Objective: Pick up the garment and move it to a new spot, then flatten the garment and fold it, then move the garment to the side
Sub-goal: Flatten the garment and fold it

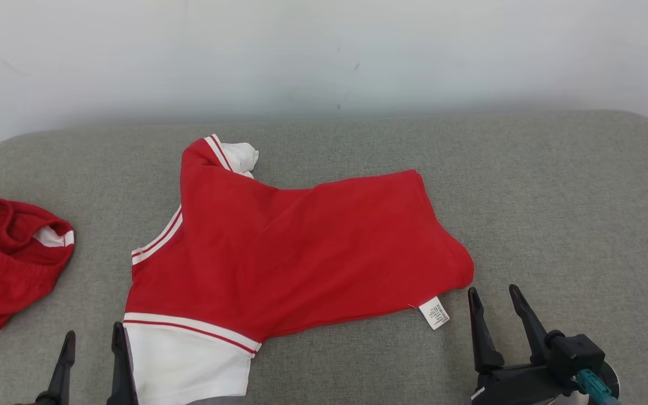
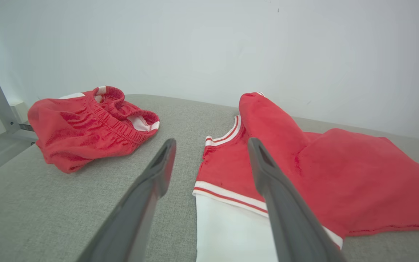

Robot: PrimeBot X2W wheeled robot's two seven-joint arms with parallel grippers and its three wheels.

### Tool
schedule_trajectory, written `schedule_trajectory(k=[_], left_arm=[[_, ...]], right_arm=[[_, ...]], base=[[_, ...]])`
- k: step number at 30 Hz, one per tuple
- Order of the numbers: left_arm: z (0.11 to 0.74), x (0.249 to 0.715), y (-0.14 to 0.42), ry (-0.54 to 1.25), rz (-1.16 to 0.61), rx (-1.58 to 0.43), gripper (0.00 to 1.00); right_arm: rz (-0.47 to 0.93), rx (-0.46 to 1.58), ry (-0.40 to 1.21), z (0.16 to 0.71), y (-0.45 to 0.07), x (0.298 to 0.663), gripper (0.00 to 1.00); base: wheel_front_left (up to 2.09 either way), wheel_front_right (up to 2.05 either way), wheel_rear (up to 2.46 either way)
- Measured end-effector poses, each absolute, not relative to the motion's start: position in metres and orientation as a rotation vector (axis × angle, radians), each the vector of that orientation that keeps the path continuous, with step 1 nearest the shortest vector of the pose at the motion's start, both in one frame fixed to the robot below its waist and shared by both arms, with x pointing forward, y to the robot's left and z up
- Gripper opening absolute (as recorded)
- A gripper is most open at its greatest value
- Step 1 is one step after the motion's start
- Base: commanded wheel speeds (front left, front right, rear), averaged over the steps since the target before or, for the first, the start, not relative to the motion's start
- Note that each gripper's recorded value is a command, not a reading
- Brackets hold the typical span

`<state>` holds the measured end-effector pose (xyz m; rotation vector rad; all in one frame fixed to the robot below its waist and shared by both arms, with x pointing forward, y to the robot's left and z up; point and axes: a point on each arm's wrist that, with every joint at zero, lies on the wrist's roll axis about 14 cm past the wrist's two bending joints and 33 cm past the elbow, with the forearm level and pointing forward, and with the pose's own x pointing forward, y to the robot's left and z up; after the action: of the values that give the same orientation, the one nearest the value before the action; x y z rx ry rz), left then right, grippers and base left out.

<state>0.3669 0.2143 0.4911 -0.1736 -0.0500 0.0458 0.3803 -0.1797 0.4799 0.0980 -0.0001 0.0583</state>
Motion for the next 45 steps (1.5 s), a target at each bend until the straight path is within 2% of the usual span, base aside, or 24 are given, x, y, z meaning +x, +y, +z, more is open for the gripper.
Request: schedule_trajectory(k=[12,24,31,41,42,43,44,45], left_arm=[[0.505,0.364,0.205,-0.085,0.007,-0.107,1.0],[0.501,0.361,0.208,-0.075,0.022,-0.105,1.0],[0.498,0.358,0.217,-0.066,0.052,-0.109,1.0],[0.488,0.354,0.227,-0.035,0.09,-0.109,1.0],[0.487,0.354,0.227,-0.032,0.09,-0.109,1.0],[0.487,0.354,0.227,-0.031,0.09,-0.109,1.0],[0.487,0.355,0.227,-0.03,0.09,-0.109,1.0],[0.486,0.355,0.227,-0.03,0.089,-0.11,1.0]], right_arm=[[0.027,0.084,0.015,0.475,-0.191,0.372,1.0],[0.079,0.006,-0.018,0.492,-0.178,0.417,1.0],[0.072,-0.013,0.085,0.465,-0.184,0.439,1.0],[0.06,-0.002,0.244,0.419,-0.188,0.448,1.0],[0.058,0.003,0.253,0.416,-0.188,0.449,0.83],[0.059,0.007,0.262,0.414,-0.187,0.449,0.33],[0.06,0.007,0.265,0.413,-0.186,0.449,0.0],[0.06,0.011,0.257,0.415,-0.186,0.45,0.0]], base=[[0.0,0.0,0.0],[0.0,0.0,0.0],[0.0,0.0,0.0],[0.0,0.0,0.0],[0.0,0.0,0.0],[0.0,0.0,0.0],[0.0,0.0,0.0],[0.0,0.0,0.0]])
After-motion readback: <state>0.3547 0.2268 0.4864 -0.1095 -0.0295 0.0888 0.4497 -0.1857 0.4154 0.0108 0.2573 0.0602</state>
